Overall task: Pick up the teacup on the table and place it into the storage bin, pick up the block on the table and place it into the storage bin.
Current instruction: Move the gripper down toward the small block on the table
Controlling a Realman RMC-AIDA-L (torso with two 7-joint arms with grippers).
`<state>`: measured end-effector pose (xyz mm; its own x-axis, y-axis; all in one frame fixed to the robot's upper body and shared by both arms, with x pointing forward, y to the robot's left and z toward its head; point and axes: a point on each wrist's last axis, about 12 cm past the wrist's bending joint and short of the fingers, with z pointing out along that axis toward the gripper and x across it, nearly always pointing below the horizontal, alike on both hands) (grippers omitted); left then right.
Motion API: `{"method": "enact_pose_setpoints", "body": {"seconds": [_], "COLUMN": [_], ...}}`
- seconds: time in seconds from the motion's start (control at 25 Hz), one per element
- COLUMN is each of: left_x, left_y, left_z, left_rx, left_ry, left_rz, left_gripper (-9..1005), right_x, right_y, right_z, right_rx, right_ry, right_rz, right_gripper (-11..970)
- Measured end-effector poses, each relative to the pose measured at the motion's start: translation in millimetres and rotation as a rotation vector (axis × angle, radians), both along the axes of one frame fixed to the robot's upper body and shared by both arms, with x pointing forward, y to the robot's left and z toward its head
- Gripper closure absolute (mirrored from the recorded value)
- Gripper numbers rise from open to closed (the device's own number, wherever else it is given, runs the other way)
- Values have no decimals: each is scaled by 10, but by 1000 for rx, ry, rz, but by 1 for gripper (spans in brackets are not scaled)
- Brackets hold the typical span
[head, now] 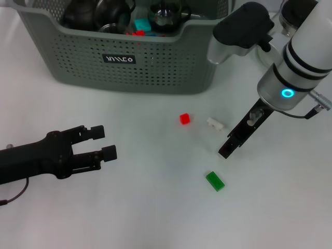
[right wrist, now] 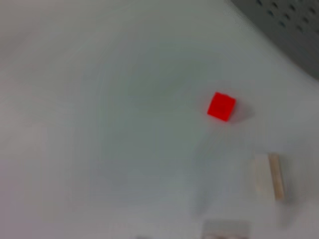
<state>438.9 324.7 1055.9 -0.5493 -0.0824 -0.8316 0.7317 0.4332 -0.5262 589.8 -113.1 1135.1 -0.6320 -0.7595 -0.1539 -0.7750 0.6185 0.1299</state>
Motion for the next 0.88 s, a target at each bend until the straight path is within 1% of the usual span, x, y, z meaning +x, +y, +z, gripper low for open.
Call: {"method": "enact_pose_setpoints", "body": {"seconds": [0.44, 0.88], "left_x": [14, 3], "left_y": [8, 12], "left_z": [-11, -18], "left_rx": [14, 13], "left_ry": [1, 0], "left_rz": [8, 14], "left_gripper": [181, 181], "right_x": [-11, -60], "right_y": [39, 126], "right_z": [-9, -115], "right_rx": [-2, -35], "right_ry": [6, -33], "right_rz": [-37, -4], "right_gripper": [281, 298]}}
